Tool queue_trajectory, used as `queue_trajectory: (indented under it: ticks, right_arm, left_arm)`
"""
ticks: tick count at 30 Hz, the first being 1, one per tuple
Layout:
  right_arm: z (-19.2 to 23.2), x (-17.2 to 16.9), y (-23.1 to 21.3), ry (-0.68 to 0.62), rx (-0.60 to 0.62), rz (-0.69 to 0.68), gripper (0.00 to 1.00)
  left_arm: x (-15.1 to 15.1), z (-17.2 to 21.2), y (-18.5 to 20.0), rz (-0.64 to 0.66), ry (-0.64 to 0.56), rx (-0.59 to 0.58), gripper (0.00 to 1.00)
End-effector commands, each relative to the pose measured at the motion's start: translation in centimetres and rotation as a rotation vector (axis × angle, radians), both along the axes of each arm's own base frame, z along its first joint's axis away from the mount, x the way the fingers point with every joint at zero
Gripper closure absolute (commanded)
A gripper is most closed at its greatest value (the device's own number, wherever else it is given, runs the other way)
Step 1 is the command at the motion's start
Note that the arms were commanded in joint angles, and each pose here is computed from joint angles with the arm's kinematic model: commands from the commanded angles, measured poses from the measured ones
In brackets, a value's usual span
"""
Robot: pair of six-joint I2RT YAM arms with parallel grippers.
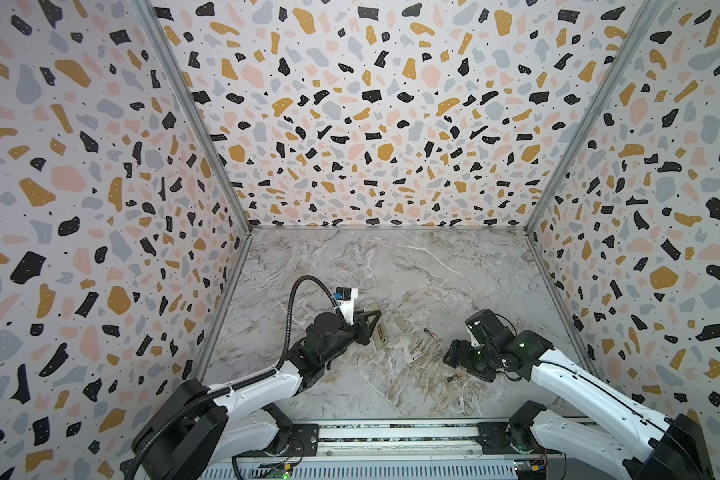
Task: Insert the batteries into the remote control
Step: 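Move the open right gripper over the nearer AA battery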
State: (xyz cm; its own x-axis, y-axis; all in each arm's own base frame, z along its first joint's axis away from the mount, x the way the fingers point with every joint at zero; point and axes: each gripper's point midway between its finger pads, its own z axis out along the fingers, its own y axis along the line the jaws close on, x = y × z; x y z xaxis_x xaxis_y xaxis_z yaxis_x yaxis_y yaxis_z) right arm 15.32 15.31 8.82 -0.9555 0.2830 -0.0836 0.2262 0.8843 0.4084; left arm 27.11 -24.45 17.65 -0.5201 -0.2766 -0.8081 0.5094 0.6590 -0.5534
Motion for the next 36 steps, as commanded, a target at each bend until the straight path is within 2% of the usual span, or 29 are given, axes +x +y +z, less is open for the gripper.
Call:
queue_trajectory:
  ticks: [1, 12, 29, 36]
  right_arm:
    - [-0.5, -0.9, -0.7, 0.084, -0.015, -0.078, 0.26]
    - [-2.7, -1.1, -0.3, 0.164, -0.035, -0.072, 0.32]
    - [-5.0, -0.7, 0.4, 0.202, -0.036, -0.065, 0.44]
    - [-5.8, -0.8, 0.1, 0.223, -0.073, -0.046, 0.49]
  left_arm:
    - [0.1, 1.8, 0.6, 0.021, -0.071, -0.013, 1.00]
    - [-0.1, 2.1, 0.5, 0.011, -0.075, -0.029, 1.00]
    - [-0.1, 1.6, 0.3, 0.004, -0.064, -0.033, 1.00]
    - [-0.1, 1.5, 0.4, 0.005, -0.064, -0.033, 1.00]
